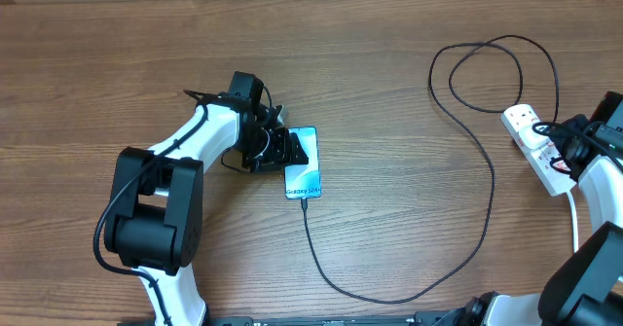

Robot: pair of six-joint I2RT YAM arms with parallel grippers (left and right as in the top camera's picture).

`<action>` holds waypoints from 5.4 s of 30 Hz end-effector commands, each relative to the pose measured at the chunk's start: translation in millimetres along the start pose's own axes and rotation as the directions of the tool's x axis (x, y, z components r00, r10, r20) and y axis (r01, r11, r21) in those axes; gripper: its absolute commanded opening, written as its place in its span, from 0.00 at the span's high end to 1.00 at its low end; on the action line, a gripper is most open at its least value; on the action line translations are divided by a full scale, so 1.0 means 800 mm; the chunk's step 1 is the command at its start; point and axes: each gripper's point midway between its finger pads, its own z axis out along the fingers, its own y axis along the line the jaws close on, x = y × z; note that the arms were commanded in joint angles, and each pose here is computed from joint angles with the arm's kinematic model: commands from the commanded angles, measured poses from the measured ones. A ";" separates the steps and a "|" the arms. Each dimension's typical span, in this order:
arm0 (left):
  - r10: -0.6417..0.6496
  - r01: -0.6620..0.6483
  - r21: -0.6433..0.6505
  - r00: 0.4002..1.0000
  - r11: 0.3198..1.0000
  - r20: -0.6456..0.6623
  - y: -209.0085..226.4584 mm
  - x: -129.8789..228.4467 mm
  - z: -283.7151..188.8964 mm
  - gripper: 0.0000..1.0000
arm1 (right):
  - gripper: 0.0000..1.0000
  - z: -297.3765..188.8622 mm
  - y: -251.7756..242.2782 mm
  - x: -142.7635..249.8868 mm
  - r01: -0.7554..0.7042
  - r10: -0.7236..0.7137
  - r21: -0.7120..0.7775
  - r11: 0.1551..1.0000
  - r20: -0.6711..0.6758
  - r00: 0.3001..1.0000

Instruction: Plug charger to phone and switch on socket

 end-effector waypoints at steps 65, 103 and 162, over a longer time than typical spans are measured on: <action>0.107 0.154 -0.331 0.751 0.931 0.651 -0.021 0.092 -0.356 0.00 | 0.96 0.070 0.045 0.075 0.185 -0.207 -0.145 0.972 -0.153 0.966; 0.186 0.244 -0.263 0.299 0.933 0.936 -0.002 0.290 -0.491 0.00 | 0.96 -0.180 0.060 -0.013 0.084 -0.041 -0.239 0.967 0.181 0.983; 0.184 0.254 -0.289 0.370 0.923 0.911 0.009 0.298 -0.473 0.00 | 0.00 -0.422 0.067 0.164 0.460 -0.374 -0.746 0.482 0.300 0.878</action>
